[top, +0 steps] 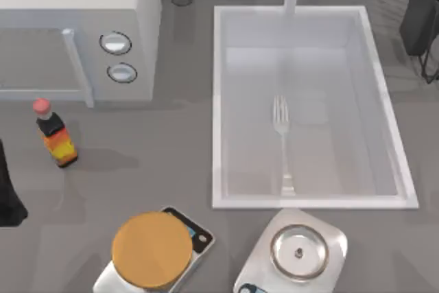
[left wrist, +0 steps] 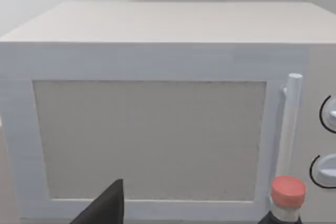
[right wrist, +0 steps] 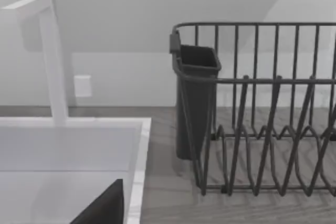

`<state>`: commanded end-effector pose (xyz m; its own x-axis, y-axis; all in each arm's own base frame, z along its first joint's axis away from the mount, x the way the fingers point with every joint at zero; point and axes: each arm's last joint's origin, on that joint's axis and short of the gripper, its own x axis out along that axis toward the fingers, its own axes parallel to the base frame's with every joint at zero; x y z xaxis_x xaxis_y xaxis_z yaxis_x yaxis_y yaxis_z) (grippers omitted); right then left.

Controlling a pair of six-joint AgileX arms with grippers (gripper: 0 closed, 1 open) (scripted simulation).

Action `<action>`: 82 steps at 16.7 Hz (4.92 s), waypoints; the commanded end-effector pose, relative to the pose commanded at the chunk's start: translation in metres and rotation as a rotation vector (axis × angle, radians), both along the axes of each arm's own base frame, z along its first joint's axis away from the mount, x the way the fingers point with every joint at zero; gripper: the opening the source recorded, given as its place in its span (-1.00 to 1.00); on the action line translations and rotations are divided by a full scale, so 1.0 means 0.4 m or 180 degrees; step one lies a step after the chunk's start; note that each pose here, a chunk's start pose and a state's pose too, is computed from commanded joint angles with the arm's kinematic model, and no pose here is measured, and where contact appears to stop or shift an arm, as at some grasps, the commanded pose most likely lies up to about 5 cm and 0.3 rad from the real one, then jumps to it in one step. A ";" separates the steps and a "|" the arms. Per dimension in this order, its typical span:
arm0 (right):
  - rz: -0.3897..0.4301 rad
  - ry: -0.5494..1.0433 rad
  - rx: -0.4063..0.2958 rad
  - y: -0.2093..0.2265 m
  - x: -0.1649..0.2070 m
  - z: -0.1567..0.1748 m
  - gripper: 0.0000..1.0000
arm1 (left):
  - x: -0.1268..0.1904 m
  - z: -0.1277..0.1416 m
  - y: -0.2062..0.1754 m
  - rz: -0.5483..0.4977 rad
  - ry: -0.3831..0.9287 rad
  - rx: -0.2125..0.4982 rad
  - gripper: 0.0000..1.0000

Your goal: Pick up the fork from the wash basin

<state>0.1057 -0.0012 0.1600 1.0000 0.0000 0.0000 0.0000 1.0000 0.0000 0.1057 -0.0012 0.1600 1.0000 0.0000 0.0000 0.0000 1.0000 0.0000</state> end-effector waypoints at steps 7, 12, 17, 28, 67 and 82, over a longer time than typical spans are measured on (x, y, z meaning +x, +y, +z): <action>0.0000 0.0000 0.0000 0.000 0.000 0.000 1.00 | 0.000 0.000 0.000 0.0000 0.0000 0.0000 1.00; 0.0000 0.0000 0.0000 0.000 0.000 0.000 1.00 | 0.000 0.000 0.000 0.0000 0.0000 0.0000 1.00; 0.0000 0.0000 0.0000 0.000 0.000 0.000 1.00 | 0.000 0.000 0.000 0.0000 0.0000 0.0000 1.00; 0.0062 0.0250 0.0122 0.006 0.003 0.037 1.00 | 0.000 0.000 0.000 0.0000 0.0000 0.0000 1.00; -0.0044 0.5023 0.0028 0.563 0.848 -0.069 1.00 | 0.000 0.000 0.000 0.0000 0.0000 0.0000 1.00; -0.0025 0.5000 0.0025 0.565 0.838 -0.372 0.70 | 0.000 0.000 0.000 0.0000 0.0000 0.0000 1.00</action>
<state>0.4411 0.2249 0.0114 0.0000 0.0000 -1.0000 0.0100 1.0000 0.0000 0.1057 -0.0012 0.1600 1.0000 0.0000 0.0000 0.0000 1.0000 0.0000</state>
